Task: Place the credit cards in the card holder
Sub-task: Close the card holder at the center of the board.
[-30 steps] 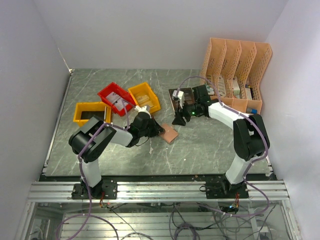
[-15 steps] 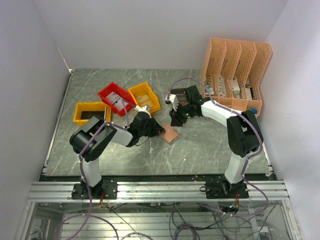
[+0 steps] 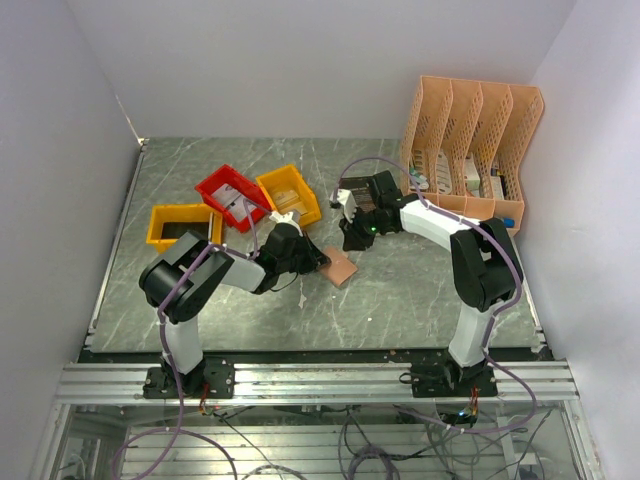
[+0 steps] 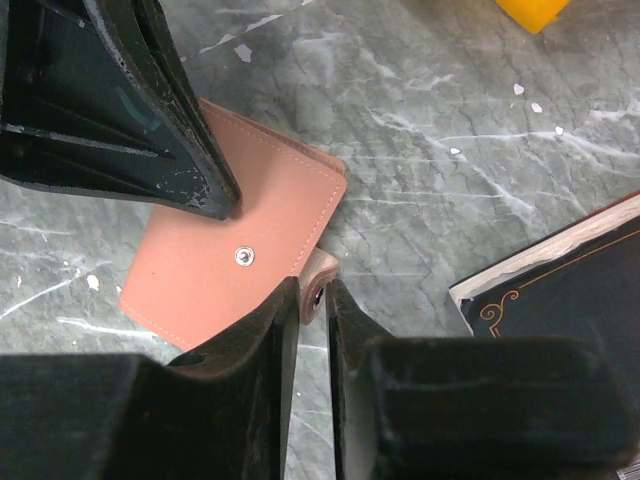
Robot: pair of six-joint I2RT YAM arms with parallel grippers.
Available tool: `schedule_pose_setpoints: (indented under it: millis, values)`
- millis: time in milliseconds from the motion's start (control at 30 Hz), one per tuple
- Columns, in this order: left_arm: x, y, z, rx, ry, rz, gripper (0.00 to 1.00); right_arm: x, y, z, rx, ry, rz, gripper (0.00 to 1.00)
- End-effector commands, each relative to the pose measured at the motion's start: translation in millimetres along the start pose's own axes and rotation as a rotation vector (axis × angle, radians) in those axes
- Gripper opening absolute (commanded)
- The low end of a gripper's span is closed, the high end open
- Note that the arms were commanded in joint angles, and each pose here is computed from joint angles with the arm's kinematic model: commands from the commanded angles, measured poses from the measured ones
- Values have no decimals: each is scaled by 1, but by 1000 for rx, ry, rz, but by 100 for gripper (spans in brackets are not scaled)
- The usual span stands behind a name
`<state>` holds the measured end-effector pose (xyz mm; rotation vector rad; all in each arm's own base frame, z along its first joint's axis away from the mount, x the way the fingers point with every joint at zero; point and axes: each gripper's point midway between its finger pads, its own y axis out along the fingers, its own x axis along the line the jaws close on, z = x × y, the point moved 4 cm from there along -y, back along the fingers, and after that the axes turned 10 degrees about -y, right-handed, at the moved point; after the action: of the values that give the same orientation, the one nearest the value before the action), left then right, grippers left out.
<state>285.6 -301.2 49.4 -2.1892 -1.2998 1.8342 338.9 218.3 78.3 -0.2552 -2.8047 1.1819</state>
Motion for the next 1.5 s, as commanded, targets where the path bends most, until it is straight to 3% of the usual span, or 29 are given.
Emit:
schedule_pose_setpoints:
  millis: [0,233,467,767,1100,1467]
  values:
    - [22,-3,11,49,1,-68,7,-1,-3,-9,-26,7,-13,20]
    - [22,-3,11,48,1,-71,7,-2,-9,-10,-25,11,-3,26]
    - [22,-4,11,48,2,-73,7,-3,-9,-9,-22,24,-11,15]
    - [22,-5,11,46,3,-74,7,-2,-9,-9,-28,41,-25,18]
    - [22,-5,11,47,4,-73,7,0,-7,-9,-37,55,-53,0]
    - [18,-5,12,59,-4,-46,7,14,1,1,-39,35,-150,0]
